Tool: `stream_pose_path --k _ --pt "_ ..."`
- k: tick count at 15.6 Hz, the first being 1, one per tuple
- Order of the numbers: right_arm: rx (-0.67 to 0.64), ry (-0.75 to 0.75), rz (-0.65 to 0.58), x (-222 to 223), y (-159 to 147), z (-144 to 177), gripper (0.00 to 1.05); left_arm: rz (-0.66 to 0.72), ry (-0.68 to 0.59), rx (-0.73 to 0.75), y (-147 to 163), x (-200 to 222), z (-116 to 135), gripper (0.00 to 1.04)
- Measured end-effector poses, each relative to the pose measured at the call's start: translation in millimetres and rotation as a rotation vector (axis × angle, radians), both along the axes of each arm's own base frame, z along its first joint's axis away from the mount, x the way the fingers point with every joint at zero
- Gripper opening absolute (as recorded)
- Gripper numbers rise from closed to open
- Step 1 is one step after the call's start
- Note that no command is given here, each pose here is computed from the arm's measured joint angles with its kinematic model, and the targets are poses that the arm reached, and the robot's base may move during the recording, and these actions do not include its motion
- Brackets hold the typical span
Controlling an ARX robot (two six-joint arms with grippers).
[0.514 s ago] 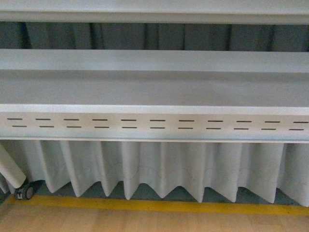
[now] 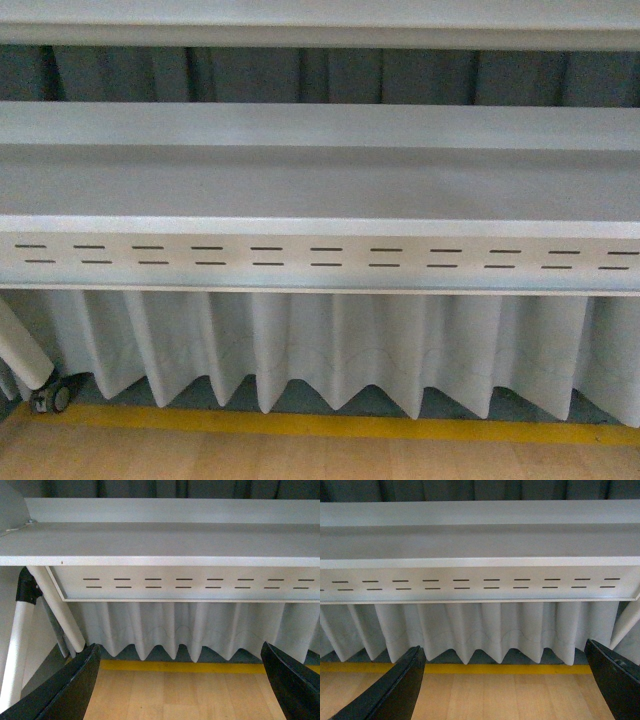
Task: Wind up and store yellow beetle toy
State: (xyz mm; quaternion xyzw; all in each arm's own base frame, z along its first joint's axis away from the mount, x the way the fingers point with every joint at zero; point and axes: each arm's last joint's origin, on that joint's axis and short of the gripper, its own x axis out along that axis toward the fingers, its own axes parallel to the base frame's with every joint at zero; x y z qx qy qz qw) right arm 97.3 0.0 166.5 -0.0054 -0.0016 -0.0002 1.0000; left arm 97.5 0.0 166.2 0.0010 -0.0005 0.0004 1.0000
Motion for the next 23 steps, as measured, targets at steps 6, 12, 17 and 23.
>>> stream_pose_path --k 6,12,17,23 --pt "0.0 0.0 0.0 0.0 0.0 0.0 0.98 0.0 0.0 0.0 0.0 0.0 0.0 0.98" --pt "0.0 0.0 0.0 0.0 0.0 0.0 0.98 0.0 0.0 0.0 0.0 0.0 0.0 0.98" --pt "0.0 0.0 0.0 0.0 0.0 0.0 0.98 0.0 0.0 0.0 0.0 0.0 0.0 0.98" --pt "0.0 0.0 0.0 0.0 0.0 0.0 0.98 0.0 0.0 0.0 0.0 0.0 0.0 0.98"
